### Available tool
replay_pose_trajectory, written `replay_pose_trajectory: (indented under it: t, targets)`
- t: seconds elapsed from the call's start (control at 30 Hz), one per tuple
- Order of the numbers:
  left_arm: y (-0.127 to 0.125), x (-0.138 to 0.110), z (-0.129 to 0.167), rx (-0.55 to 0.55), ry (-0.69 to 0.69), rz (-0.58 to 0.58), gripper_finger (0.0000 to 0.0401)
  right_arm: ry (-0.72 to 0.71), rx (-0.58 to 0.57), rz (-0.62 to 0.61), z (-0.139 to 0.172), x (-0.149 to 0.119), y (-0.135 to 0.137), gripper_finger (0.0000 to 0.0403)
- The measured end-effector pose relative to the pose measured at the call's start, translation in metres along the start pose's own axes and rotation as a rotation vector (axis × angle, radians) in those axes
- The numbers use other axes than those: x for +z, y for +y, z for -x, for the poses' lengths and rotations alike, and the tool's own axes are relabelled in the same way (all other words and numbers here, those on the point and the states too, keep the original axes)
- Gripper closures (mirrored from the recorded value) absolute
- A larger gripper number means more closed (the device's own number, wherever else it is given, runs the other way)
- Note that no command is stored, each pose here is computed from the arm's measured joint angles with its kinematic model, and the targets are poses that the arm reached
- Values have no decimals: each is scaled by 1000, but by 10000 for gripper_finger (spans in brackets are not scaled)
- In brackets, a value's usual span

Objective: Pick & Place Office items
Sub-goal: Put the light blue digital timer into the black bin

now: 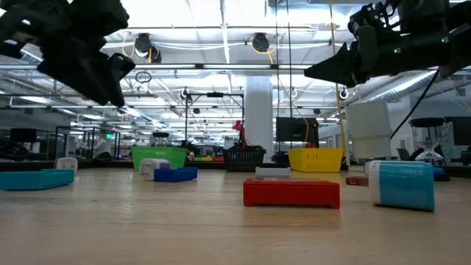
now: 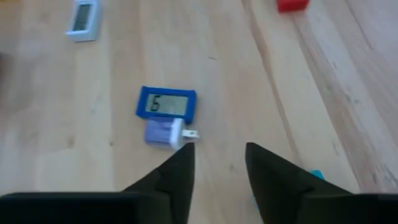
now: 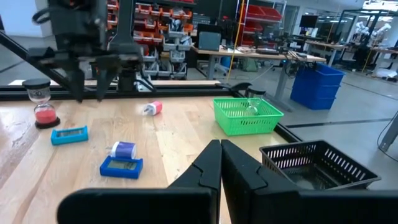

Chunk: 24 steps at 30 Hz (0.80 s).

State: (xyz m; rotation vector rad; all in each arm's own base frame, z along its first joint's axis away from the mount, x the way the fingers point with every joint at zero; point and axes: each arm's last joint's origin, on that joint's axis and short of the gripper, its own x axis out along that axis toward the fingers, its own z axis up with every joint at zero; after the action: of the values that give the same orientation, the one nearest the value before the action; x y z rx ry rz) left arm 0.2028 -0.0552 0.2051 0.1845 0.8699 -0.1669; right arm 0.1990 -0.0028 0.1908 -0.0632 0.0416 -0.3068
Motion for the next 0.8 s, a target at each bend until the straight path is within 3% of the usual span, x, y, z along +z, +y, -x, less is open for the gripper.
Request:
replay_pose_trajectory:
  t: [0.3,0.8]
  targets:
    - [-19,2,-18,-48,220,-79,160,1,0,0,0,0,0,403]
    - [-46,17,-43,-67,448,-235,155,3,4,9,0,0,0,403]
